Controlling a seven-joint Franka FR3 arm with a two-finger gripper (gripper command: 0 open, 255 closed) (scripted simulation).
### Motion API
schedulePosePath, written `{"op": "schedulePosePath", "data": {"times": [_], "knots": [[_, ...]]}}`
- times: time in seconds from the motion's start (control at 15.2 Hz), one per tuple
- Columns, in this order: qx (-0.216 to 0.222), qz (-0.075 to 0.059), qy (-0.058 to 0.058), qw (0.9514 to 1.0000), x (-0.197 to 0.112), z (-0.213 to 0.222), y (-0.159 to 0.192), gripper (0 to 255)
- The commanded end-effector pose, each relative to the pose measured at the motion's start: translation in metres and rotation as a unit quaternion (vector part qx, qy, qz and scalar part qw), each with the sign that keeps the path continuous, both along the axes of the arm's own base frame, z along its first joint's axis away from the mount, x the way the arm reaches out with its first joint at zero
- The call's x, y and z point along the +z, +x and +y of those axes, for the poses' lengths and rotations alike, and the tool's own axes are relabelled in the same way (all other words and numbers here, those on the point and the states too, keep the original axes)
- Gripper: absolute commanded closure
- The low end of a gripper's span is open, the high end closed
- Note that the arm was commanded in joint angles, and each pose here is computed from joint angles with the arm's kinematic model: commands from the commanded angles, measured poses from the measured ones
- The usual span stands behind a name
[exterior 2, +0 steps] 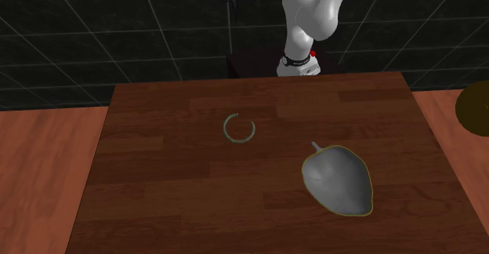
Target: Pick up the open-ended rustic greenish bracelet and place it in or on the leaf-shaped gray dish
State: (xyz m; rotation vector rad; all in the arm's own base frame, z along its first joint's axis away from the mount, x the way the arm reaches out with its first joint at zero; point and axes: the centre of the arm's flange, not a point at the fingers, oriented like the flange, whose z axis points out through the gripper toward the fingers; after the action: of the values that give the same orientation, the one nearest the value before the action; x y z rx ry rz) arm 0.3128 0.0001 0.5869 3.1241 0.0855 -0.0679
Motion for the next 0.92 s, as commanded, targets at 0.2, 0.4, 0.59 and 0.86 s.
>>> {"op": "schedulePosePath", "data": {"times": [0.2, 0.4, 0.59, 0.86], "knots": [[-0.008, 0.0, -0.004, 1.0, -0.013, 0.036, 0.014, 0], [-0.016, 0.0, -0.007, 0.9998, -0.026, 0.071, 0.028, 0], [-0.024, -0.001, -0.011, 0.9996, -0.039, 0.107, 0.043, 0], [-0.035, -0.001, -0.016, 0.9993, -0.058, 0.153, 0.064, 0]]}}
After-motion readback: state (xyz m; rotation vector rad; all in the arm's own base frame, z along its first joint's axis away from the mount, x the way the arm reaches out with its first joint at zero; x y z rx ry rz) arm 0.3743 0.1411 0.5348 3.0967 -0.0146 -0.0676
